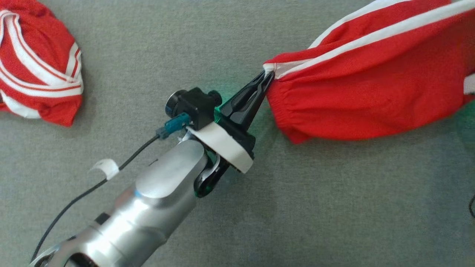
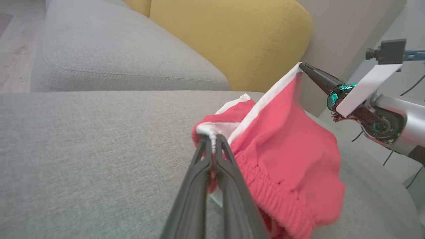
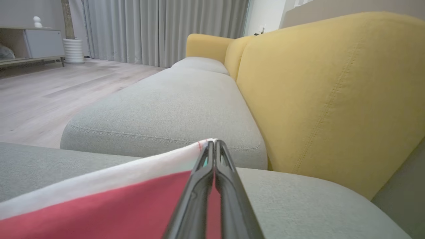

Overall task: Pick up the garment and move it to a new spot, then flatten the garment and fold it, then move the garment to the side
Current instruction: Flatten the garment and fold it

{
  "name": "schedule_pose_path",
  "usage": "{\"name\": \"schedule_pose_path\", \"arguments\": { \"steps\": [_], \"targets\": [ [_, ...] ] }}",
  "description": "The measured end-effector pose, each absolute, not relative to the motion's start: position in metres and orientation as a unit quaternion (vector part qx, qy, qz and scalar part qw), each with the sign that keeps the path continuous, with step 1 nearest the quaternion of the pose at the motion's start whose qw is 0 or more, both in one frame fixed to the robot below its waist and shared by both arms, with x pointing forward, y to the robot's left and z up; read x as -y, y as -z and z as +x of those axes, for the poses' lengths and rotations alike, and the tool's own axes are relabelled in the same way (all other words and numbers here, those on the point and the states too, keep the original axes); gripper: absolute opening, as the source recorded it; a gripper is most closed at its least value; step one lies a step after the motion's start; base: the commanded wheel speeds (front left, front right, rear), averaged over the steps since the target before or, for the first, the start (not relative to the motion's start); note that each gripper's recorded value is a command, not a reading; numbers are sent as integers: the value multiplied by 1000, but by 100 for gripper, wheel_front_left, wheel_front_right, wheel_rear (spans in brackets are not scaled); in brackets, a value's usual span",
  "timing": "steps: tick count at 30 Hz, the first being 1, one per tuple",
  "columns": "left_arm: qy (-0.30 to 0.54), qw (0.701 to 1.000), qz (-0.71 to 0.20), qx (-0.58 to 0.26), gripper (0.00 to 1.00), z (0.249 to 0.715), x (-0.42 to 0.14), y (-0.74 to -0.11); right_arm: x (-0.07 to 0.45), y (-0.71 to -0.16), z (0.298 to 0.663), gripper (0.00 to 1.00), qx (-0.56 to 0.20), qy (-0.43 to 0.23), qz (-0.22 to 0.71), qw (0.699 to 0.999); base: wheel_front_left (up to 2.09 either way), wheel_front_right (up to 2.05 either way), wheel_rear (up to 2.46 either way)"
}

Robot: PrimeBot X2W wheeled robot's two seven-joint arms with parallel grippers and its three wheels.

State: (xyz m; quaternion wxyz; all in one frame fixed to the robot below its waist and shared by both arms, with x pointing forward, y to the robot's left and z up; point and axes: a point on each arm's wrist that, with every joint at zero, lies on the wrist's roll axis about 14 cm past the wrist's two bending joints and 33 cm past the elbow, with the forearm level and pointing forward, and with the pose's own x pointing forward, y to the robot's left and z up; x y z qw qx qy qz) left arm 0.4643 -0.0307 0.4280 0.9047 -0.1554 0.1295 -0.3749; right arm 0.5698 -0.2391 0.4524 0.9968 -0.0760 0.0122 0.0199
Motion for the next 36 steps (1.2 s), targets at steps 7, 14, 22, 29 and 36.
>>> {"name": "schedule_pose_path", "arguments": {
  "steps": [7,14,22,29,36],
  "targets": [
    [349,911,-156,-153,0,472,19,-410,212,-417,592,0,-62,-55,-76,994,0,0,0],
    [328,919,-161,-148,100,479,11,-414,198,-409,593,100,-80,-68,-46,993,0,0,0],
    [258,961,-65,-77,100,478,-17,-436,201,-407,571,100,-119,-76,-3,990,0,0,0],
    [127,991,-35,-12,100,459,-72,-466,241,-389,554,100,-213,-50,8,976,0,0,0],
    [44,997,-57,24,100,425,-114,-494,242,-346,527,55,-337,-38,56,939,0,0,0]
  ]
}}
